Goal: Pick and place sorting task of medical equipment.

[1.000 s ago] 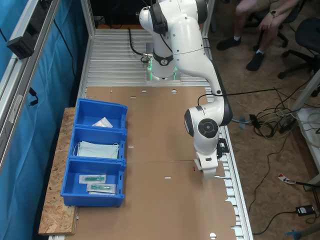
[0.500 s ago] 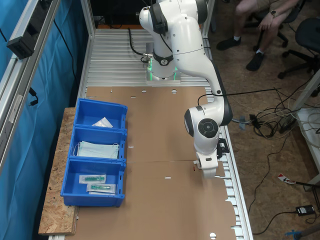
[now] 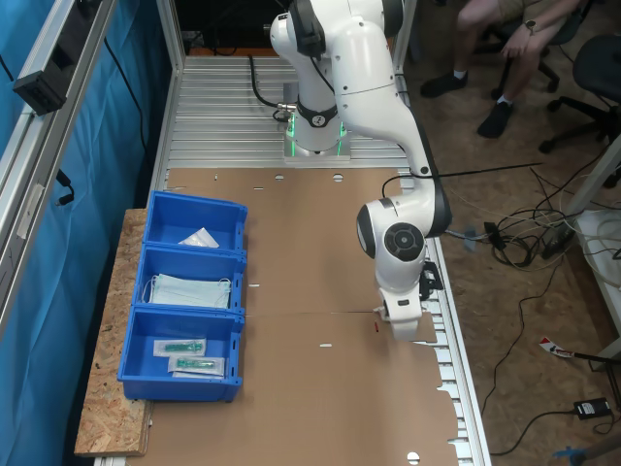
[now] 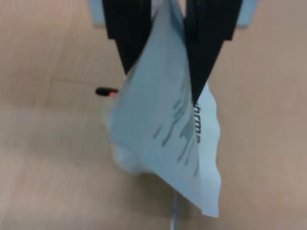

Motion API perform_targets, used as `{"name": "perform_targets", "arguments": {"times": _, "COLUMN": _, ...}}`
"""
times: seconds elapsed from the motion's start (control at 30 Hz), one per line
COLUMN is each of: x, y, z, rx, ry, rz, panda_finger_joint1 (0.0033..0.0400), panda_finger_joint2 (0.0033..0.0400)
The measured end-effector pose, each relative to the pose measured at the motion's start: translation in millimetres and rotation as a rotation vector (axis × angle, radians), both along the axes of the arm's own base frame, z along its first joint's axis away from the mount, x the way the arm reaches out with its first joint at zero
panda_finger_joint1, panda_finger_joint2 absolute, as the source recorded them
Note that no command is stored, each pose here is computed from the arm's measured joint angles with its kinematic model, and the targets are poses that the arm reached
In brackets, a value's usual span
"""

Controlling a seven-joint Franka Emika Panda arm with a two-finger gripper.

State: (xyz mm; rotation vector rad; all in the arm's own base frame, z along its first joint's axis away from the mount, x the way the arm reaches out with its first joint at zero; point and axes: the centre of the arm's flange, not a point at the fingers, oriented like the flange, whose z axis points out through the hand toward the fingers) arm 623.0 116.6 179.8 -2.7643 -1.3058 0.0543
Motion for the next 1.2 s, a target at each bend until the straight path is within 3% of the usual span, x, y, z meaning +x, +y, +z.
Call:
{"name": "perform_targets", "arguments": {"times": 0.2, "x": -7.7, "y": -16.2, "z": 43.2, "rx": -0.036, "ry": 0.03, "rz": -0.011, "panda_finger_joint1": 0.0048, "panda_finger_joint2": 0.0048}}
{"name": "perform_targets", "arguments": {"times": 0.6, "x": -26.2, "y": -73.6, "z": 170.8, "rx": -0.099, "ry": 0.052, "rz": -0.092, "panda_finger_joint1": 0.005, "panda_finger_joint2": 0.005}}
{"name": "perform_targets", "arguments": {"times": 0.7, "x": -39.8, "y": -107.7, "z": 218.6, "rx": -0.112, "ry": 0.056, "rz": -0.151, "panda_finger_joint1": 0.005, "panda_finger_joint2": 0.005}}
{"name": "perform_targets", "arguments": {"times": 0.9, "x": -65.4, "y": -168.9, "z": 274.0, "rx": -0.122, "ry": 0.061, "rz": -0.265, "panda_finger_joint1": 0.005, "panda_finger_joint2": 0.005}}
{"name": "perform_targets", "arguments": {"times": 1.2, "x": -103.9, "y": -267.3, "z": 301.5, "rx": -0.118, "ry": 0.106, "rz": -0.455, "panda_finger_joint1": 0.0051, "panda_finger_joint2": 0.0051}}
